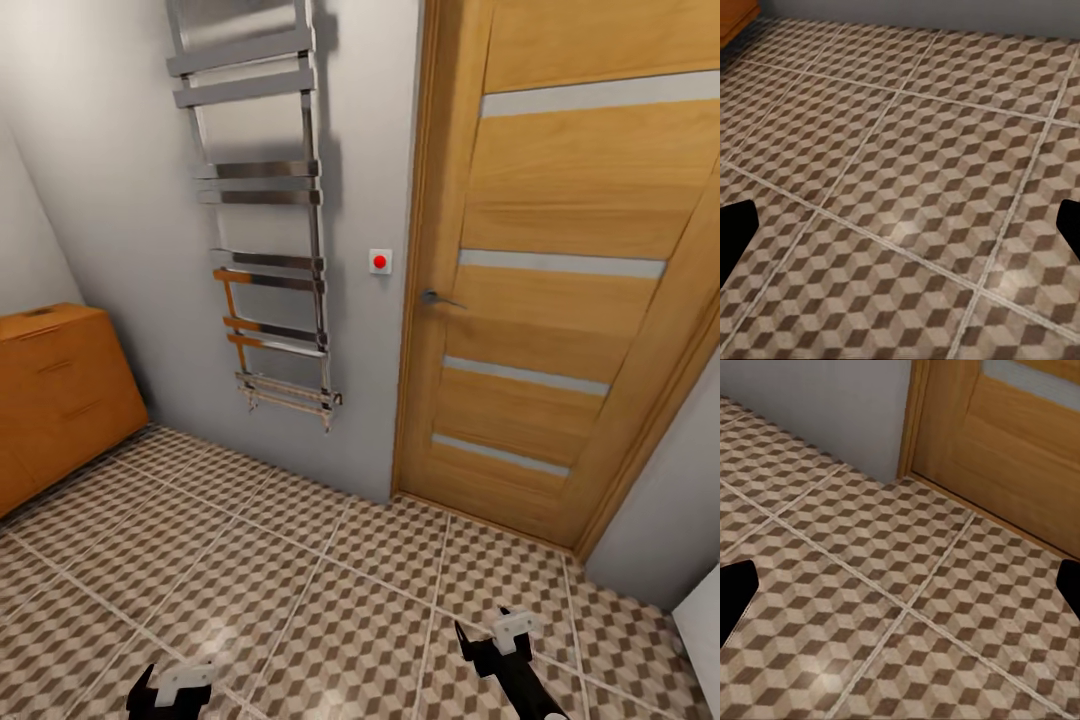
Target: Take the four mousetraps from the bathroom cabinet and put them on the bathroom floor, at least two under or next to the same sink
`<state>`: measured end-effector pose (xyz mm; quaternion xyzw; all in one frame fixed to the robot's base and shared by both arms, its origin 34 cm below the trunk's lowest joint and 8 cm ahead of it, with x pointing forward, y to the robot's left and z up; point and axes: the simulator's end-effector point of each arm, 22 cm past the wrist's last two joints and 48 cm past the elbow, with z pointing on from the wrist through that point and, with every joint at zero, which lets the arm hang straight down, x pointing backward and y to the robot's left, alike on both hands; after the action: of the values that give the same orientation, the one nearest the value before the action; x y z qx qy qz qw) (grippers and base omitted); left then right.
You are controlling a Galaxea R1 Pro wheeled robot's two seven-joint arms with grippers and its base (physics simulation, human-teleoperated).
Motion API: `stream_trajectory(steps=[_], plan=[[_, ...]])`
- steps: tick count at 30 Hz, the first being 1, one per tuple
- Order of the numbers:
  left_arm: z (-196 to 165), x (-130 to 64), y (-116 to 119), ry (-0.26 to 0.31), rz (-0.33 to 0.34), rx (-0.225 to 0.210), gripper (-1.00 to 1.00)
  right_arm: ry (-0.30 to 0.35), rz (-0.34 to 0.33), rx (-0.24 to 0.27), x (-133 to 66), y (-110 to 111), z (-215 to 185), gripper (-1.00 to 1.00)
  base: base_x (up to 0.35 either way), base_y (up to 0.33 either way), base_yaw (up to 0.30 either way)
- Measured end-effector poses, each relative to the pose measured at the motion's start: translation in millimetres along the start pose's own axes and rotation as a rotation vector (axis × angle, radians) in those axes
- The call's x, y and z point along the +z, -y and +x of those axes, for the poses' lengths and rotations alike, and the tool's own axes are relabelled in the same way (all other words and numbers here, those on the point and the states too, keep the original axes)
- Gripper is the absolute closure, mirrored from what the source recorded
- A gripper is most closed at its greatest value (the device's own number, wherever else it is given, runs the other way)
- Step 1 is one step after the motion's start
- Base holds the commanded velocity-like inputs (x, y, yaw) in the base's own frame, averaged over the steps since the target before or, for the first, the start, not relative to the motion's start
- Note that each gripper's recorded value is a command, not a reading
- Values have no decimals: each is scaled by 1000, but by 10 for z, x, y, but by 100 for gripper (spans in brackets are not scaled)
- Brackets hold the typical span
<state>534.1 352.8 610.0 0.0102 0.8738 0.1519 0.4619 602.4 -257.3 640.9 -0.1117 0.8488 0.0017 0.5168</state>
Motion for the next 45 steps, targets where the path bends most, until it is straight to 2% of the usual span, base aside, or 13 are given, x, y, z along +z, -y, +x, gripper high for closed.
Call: stream_trajectory(steps=[45], plan=[[-1, -1, 7, 0, 1, -1, -100, -1, 2, -1, -2, 14, 3, -100, 0, 0, 289]])
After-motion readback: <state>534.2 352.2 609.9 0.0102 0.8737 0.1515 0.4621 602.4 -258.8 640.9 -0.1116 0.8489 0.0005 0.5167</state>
